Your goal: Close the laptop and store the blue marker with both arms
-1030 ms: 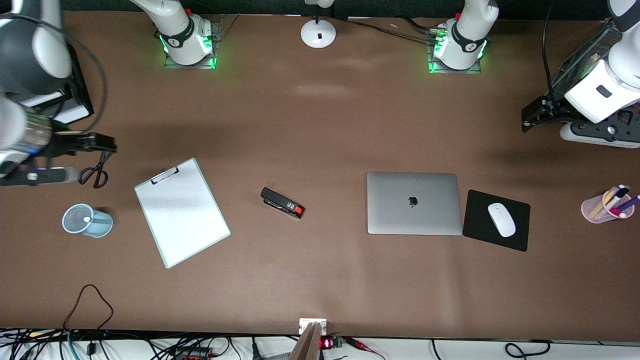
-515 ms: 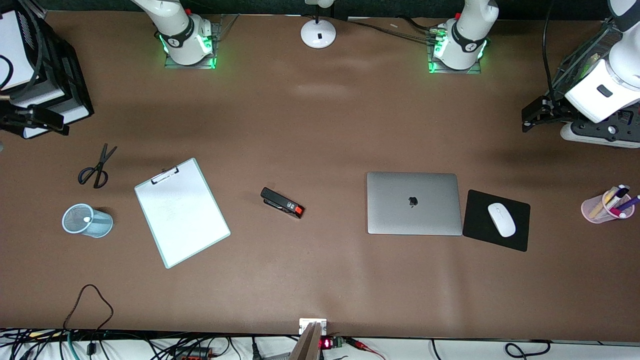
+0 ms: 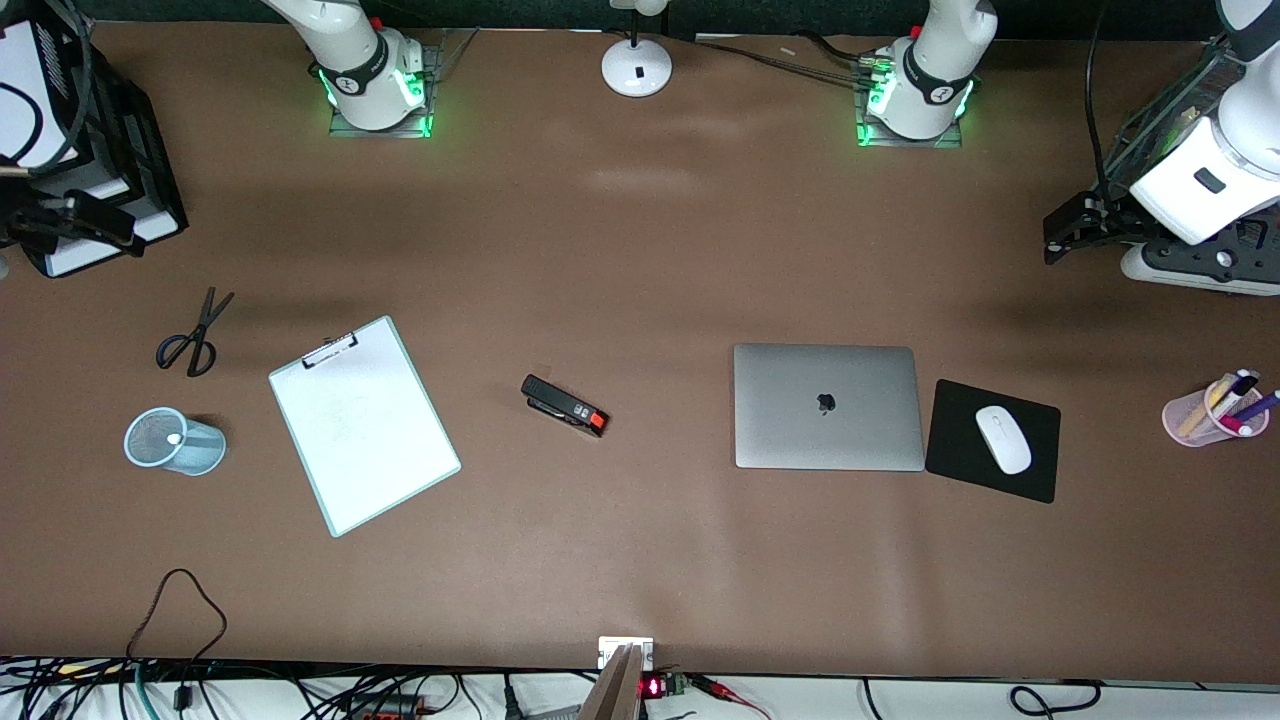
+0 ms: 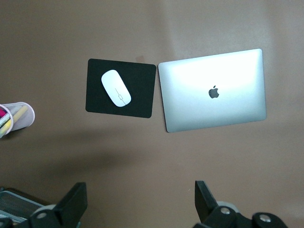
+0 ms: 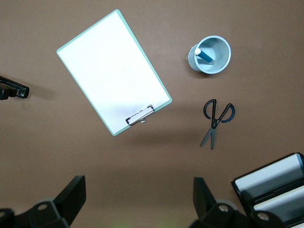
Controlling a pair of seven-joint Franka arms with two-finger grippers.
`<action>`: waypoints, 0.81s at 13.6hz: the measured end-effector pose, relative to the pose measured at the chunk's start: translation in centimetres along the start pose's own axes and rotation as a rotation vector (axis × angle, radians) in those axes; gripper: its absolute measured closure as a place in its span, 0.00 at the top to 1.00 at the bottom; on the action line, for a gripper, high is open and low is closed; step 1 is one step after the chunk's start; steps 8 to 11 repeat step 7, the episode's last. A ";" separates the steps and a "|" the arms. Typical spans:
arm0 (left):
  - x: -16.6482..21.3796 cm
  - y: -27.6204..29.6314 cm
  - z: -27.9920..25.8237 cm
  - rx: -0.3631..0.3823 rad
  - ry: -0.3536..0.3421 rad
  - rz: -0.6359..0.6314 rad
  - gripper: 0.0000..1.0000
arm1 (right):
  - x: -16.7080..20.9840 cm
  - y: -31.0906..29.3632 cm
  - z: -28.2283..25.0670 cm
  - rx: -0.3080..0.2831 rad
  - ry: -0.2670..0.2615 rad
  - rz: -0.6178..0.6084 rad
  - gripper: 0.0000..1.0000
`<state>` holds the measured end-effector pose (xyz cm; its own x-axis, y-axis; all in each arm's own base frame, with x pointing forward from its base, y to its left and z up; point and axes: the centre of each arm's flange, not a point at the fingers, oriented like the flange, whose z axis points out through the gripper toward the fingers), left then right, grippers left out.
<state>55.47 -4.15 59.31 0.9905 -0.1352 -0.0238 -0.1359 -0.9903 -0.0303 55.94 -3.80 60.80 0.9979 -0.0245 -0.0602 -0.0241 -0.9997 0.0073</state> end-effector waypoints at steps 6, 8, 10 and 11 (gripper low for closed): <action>0.0 0.3 0.0 0.000 0.000 0.006 1.00 | -0.4 -0.2 -0.1 0.001 -0.008 -0.004 1.00; 0.0 0.2 0.0 0.000 0.000 0.005 1.00 | -0.4 -0.2 0.0 0.001 -0.008 -0.004 1.00; 0.0 0.2 0.0 0.000 0.000 0.005 1.00 | -0.4 -0.2 0.0 0.001 -0.008 -0.004 1.00; 0.0 0.2 0.0 0.000 0.000 0.005 1.00 | -0.4 -0.2 0.0 0.001 -0.008 -0.004 1.00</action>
